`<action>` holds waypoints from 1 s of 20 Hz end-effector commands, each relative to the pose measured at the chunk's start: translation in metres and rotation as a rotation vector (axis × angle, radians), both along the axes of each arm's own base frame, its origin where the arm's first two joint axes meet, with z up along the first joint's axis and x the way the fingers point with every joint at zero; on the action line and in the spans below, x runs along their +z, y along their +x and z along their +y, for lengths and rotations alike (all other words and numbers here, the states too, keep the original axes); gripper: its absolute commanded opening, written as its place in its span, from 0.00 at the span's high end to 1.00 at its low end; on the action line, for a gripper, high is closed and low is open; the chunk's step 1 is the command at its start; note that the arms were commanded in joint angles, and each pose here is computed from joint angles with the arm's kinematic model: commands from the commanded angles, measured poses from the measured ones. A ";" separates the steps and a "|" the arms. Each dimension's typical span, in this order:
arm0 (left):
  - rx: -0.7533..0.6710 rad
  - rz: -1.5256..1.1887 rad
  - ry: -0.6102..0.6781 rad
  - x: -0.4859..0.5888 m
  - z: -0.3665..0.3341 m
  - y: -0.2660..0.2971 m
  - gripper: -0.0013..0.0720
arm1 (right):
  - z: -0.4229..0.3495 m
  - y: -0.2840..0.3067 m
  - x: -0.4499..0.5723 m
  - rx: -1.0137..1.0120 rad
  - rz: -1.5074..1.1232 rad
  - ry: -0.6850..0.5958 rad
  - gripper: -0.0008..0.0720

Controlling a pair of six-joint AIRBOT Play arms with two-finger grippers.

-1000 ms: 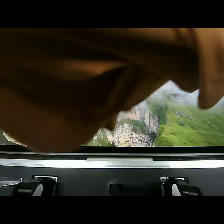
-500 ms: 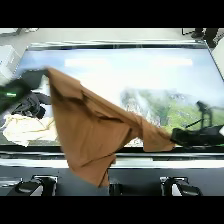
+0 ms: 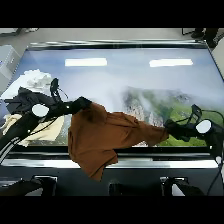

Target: Fold the clothes and pants, and hang the long-sleeved shirts on hangers.

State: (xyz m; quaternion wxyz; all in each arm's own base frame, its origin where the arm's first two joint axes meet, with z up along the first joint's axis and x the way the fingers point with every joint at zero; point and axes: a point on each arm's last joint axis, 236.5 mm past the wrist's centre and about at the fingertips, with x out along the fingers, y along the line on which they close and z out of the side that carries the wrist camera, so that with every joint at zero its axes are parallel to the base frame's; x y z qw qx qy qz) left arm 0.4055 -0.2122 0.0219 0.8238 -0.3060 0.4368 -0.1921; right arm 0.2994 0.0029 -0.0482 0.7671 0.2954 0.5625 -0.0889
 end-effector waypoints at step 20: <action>-0.076 0.776 0.039 -0.137 0.074 -0.222 0.03 | 0.037 -0.080 -0.017 0.081 0.264 0.521 0.02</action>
